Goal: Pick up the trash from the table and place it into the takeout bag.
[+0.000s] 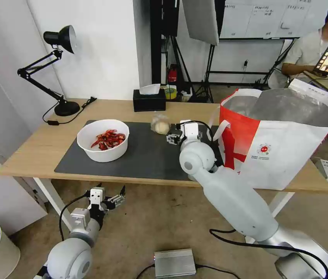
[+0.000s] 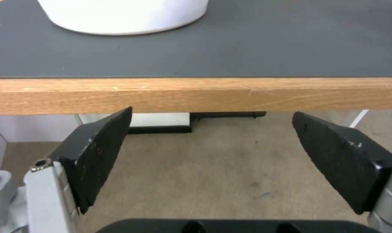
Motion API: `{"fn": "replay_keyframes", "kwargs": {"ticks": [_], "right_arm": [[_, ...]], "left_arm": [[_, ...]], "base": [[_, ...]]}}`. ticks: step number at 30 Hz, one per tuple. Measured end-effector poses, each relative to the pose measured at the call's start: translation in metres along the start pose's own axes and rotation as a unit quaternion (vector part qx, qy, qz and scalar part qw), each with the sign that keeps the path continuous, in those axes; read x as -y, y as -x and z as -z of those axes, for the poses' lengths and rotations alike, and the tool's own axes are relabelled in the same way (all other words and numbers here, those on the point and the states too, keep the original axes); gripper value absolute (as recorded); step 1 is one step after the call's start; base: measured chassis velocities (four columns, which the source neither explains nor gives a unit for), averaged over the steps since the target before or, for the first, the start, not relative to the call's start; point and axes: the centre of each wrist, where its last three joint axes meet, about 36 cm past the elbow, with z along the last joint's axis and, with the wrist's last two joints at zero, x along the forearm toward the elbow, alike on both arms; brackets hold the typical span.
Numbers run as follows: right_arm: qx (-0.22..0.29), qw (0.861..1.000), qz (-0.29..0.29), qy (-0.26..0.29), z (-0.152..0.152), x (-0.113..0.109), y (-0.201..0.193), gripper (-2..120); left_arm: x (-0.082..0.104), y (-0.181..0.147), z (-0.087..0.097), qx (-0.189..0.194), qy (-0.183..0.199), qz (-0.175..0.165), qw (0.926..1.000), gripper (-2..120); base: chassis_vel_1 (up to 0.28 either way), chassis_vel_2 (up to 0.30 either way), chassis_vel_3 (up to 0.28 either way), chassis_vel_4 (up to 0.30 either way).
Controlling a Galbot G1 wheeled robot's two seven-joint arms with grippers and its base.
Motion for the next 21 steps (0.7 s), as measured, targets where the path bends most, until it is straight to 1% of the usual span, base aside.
{"fn": "replay_keyframes", "kwargs": {"ticks": [6, 17, 21], "right_arm": [[-0.012, 0.999, -0.026, 0.022, 0.01, 0.007, 0.017, 100], [-0.026, 0.998, -0.044, 0.045, 0.017, 0.005, 0.036, 100], [-0.026, 0.997, -0.054, 0.057, 0.022, 0.011, 0.041, 100]], "left_arm": [[0.0, 0.0, 0.0, -0.001, 0.001, -0.001, 1.0, 100], [0.003, 0.001, -0.002, -0.002, -0.001, -0.005, 1.0, 100], [0.003, 0.001, -0.002, -0.003, 0.001, -0.006, 1.0, 100]], "base": [[0.0, 0.0, 0.0, 0.0], [0.0, 0.0, 0.0, 0.0], [0.0, 0.0, 0.0, 0.0]]}}
